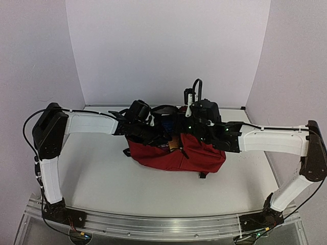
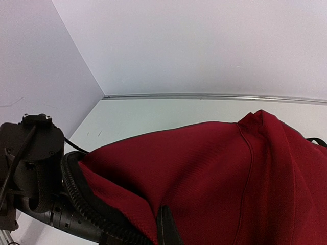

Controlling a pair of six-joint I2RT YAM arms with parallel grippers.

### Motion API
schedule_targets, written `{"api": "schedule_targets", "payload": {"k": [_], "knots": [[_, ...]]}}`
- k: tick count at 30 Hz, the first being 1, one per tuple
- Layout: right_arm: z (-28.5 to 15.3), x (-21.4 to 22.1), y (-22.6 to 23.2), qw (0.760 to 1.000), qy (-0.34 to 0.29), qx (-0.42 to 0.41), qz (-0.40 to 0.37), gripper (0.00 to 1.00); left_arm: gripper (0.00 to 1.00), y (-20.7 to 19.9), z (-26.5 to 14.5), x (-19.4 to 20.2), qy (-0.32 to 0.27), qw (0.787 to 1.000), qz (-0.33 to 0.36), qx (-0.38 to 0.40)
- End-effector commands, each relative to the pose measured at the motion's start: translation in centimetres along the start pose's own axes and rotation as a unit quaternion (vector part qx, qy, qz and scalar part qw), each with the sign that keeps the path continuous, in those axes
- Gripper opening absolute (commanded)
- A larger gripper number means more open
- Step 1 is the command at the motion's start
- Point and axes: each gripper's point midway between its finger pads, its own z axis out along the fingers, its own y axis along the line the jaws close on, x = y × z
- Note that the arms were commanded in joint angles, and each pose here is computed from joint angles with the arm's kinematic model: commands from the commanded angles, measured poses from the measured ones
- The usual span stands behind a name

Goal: Pack the student bag
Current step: Place the book in the student bag.

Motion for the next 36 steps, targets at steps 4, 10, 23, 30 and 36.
{"api": "schedule_targets", "payload": {"k": [4, 10, 23, 30, 36], "knots": [[-1.4, -3.8, 2.9, 0.997, -0.046, -0.059, 0.023, 0.0, 0.26, -6.3, 0.8, -3.6, -0.049, 0.99, 0.08, 0.103], [-1.5, -3.5, 2.7, 0.997, -0.042, -0.058, 0.017, 0.0, 0.36, -5.2, -3.6, -3.5, -0.107, 0.988, 0.099, 0.05], [-0.5, 3.3, 9.0, 0.99, 0.047, -0.133, -0.026, 0.33, 0.67, 4.0, -17.8, 2.0, -0.198, 0.974, -0.006, -0.106], [-1.9, 5.0, 12.8, 0.979, 0.081, -0.184, -0.034, 0.69, 0.71, 1.9, -19.6, 3.0, -0.191, 0.978, 0.036, -0.074], [-4.5, 1.9, 10.3, 0.988, 0.059, -0.142, -0.029, 0.94, 0.7, -0.7, -15.5, 4.9, -0.14, 0.987, 0.062, -0.051]]}}
